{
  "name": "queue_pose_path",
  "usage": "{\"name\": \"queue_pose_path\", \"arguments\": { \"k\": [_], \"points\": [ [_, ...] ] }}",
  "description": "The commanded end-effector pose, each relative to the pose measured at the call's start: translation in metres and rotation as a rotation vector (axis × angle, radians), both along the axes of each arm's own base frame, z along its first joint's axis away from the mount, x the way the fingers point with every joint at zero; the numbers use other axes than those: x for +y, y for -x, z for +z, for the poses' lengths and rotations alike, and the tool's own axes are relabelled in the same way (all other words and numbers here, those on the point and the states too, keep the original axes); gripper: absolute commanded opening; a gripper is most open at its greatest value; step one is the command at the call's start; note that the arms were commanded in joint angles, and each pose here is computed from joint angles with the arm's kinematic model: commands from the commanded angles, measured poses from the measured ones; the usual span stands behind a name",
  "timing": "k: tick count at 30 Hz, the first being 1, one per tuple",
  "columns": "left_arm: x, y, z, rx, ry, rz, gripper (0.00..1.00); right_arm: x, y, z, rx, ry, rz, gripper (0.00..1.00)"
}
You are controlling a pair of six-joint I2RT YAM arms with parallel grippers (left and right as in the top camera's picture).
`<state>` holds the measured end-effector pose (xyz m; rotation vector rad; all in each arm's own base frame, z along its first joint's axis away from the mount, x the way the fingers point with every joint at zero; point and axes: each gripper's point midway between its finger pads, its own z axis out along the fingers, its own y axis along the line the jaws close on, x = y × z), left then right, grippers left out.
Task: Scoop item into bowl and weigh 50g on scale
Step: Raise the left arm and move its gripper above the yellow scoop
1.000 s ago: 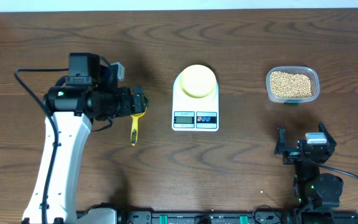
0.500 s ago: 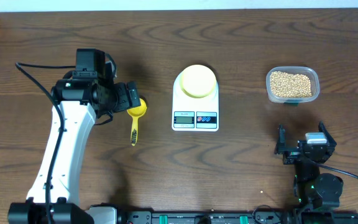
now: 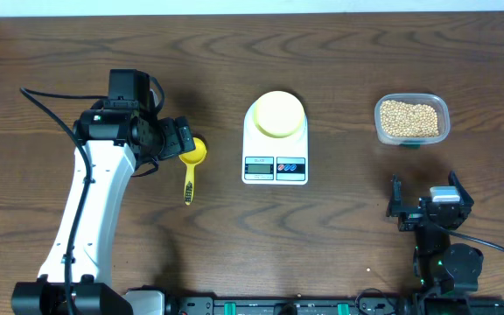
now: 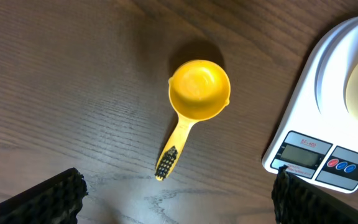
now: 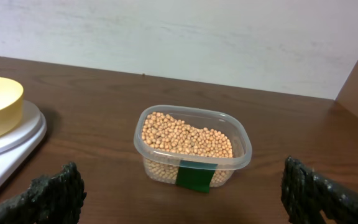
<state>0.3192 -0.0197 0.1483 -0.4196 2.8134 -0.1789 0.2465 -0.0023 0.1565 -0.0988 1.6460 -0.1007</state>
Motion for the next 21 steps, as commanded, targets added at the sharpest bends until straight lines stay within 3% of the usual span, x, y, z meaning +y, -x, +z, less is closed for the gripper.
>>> {"name": "queue_pose_path", "arguments": {
  "k": [1, 21],
  "points": [
    [0.0026, 0.0003, -0.0032, 0.006, -0.013, 0.012, 0.98, 0.0027, 0.0000, -0.0018, 0.006, 0.001, 0.011, 0.99],
    [0.0018, 0.0020, -0.0037, 0.013, -0.008, 0.011, 0.98, 0.0027, 0.0000, -0.0018, 0.006, 0.001, 0.011, 0.99]
  ]
}}
